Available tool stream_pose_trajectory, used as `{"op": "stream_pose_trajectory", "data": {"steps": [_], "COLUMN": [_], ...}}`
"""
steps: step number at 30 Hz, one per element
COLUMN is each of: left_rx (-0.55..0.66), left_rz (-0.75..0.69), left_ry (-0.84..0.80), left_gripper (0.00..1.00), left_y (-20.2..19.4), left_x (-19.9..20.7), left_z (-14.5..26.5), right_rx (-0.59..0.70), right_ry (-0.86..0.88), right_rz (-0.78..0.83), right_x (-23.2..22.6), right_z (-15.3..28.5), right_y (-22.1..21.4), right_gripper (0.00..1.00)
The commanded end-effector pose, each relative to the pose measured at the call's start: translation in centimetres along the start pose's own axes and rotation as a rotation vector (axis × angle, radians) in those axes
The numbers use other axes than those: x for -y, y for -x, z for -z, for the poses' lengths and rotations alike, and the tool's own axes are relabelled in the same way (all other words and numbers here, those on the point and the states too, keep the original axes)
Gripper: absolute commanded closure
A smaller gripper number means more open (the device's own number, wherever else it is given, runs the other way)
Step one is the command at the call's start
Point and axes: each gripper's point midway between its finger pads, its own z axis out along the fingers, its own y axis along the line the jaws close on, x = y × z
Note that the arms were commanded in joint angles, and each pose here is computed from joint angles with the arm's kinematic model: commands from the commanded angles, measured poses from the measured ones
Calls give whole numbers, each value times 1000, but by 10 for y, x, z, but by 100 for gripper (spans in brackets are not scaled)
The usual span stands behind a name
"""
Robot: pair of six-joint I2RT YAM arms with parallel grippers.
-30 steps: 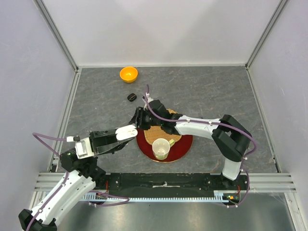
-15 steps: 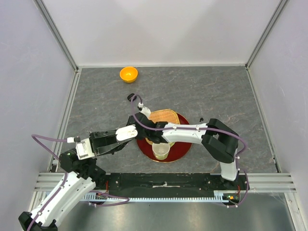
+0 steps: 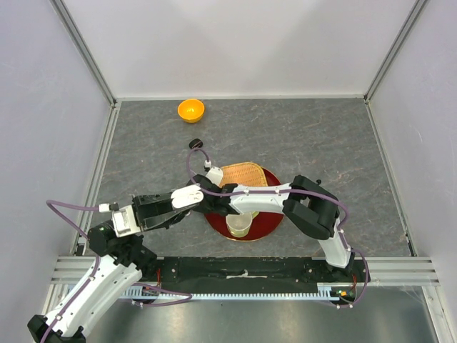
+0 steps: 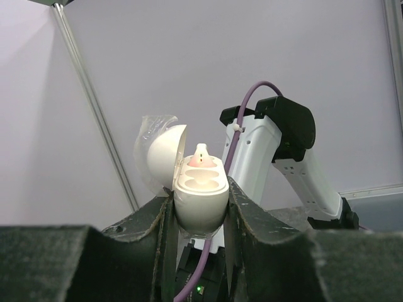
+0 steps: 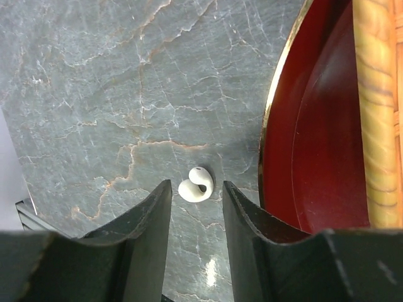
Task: Insert the wireless bluetooth earbuds into the charging case
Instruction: Pick up the earbud from the center of the board.
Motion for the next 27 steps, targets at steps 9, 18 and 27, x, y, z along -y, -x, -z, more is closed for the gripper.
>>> {"op": "stream_pose_trajectory", "data": {"steps": [9, 18, 27], "left_rx": [33, 27, 25], "left_rz": [-61, -61, -66], "left_ry": [32, 41, 47], "left_gripper": [98, 98, 98], "left_y": [16, 14, 14], "left_x": [-5, -6, -7], "left_z": [-1, 0, 1], "right_rx": [-23, -40, -26], "right_ry": [32, 29, 3], "right_rz": [-84, -96, -117], "right_x": [-16, -13, -3], "right_z": [-1, 0, -1], "right_y": [-14, -25, -28], "right_gripper": [63, 67, 67]}}
